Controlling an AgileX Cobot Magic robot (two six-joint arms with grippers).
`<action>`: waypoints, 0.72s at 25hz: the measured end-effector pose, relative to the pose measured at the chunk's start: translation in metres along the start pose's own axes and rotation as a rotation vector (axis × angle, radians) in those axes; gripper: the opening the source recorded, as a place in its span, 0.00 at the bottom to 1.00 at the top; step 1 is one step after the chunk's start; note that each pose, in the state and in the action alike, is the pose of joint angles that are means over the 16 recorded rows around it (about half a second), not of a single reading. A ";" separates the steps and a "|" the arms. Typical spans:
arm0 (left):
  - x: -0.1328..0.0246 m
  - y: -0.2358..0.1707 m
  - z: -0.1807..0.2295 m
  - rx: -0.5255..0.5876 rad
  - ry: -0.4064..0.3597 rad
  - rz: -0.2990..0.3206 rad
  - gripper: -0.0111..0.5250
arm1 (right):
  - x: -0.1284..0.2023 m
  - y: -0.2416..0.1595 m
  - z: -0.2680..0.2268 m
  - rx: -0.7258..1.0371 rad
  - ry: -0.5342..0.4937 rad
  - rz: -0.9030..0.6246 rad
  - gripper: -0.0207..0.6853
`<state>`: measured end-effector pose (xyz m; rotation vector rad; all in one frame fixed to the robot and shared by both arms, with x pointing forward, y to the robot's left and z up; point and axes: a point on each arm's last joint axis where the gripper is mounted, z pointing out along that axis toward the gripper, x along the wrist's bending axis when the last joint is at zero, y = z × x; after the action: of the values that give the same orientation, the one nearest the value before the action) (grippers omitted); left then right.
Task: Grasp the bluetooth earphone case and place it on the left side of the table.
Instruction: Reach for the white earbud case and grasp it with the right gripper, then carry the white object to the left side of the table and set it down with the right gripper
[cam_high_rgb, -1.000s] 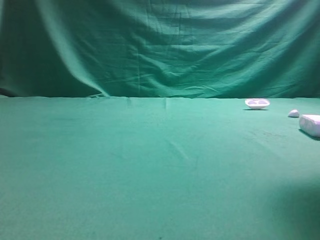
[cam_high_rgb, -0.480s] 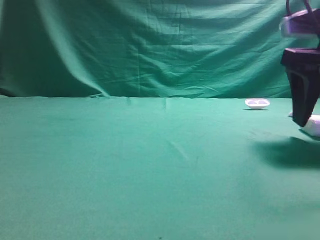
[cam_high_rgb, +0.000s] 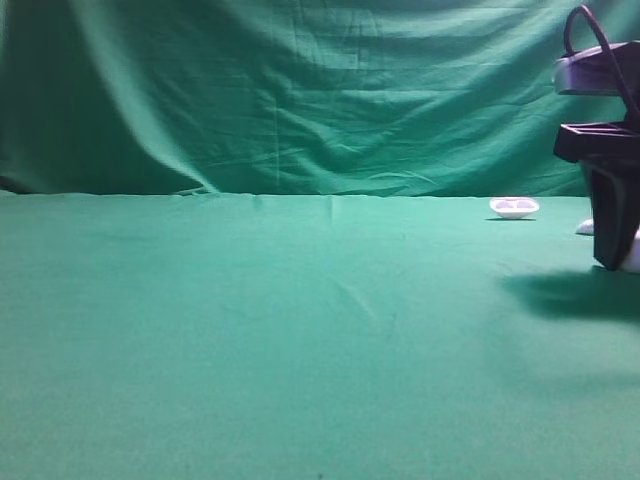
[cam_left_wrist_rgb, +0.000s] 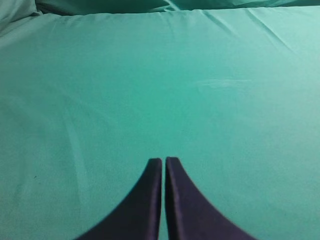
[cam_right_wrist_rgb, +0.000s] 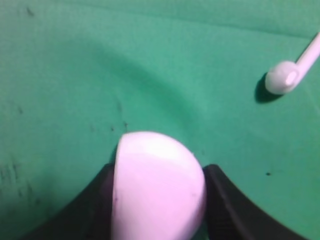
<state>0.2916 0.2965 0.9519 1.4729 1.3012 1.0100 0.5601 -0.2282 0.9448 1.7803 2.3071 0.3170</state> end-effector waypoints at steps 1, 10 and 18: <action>0.000 0.000 0.000 0.000 0.000 0.000 0.02 | 0.002 0.005 -0.004 -0.011 0.003 -0.003 0.49; 0.000 0.000 0.000 0.000 0.000 0.000 0.02 | 0.058 0.083 -0.066 -0.207 0.086 -0.107 0.49; 0.000 0.000 0.000 0.000 0.000 0.000 0.02 | 0.168 0.140 -0.091 -0.380 0.225 -0.302 0.49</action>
<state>0.2916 0.2965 0.9519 1.4729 1.3012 1.0100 0.6203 -0.0349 1.0674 1.2514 2.4124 0.8710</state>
